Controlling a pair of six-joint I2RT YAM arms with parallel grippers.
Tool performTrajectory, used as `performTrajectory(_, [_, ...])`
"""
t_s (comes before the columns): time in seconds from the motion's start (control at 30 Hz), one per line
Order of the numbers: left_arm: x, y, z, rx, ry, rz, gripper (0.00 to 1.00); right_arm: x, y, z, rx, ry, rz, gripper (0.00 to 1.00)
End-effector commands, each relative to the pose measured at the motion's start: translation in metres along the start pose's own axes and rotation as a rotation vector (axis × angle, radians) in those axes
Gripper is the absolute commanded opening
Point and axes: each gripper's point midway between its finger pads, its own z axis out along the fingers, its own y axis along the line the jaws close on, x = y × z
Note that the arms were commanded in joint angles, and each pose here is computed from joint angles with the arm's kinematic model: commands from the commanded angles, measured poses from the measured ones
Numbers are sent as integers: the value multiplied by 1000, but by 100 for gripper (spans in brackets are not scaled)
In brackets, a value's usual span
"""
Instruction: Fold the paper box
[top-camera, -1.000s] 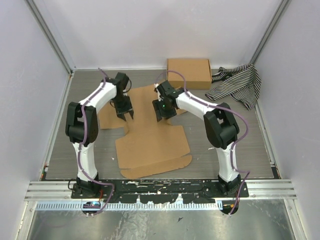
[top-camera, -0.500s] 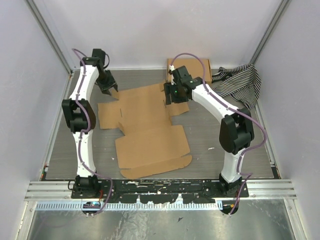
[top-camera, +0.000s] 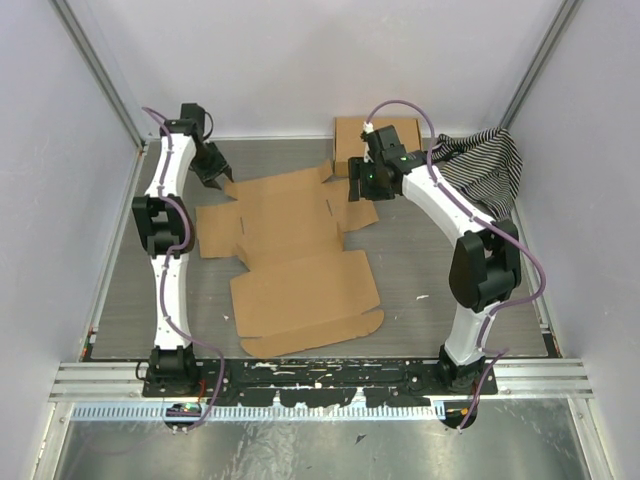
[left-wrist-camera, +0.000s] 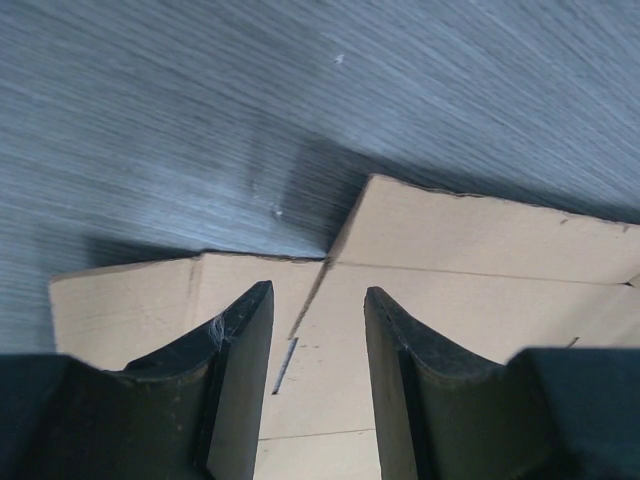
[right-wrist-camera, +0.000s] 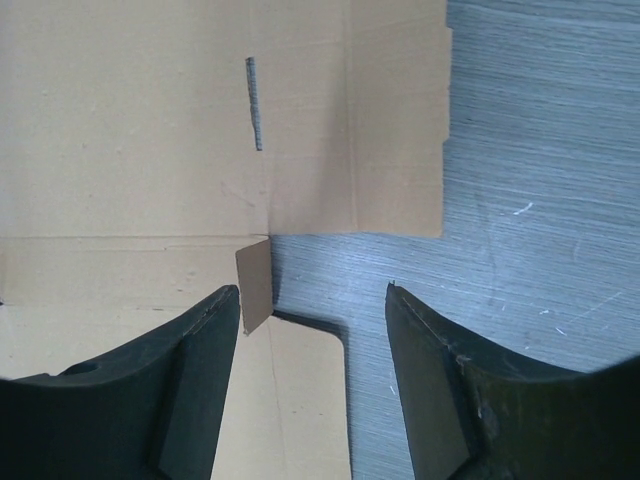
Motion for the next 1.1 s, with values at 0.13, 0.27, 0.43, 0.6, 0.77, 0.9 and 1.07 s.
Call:
performTrajectory(0.13, [-3,-8,20,41,7,-16,46,-16,-4,-24,-11,-66,27,65])
performTrajectory(0.27, [-1,-9,23,51,17,-9,19,-16,-4,-22,-13,-57,34,65])
performTrajectory(0.43, [-12,-19,-4,91,-47,51,0,-21,0,-20,-40,-57,43,65])
performTrajectory(0.6, [-30,-37,-65,182,-196,155,0,-40,5,-24,-72,-82,33,65])
performTrajectory(0.77, [-35,-55,-126,293,-335,217,0,-62,9,-36,-84,-128,4,66])
performTrajectory(0.9, [-29,-70,-164,390,-468,310,0,-80,8,-50,-80,-174,-14,66])
performTrajectory(1.07, [0,-83,-198,472,-614,488,0,-100,8,-79,-69,-251,-62,66])
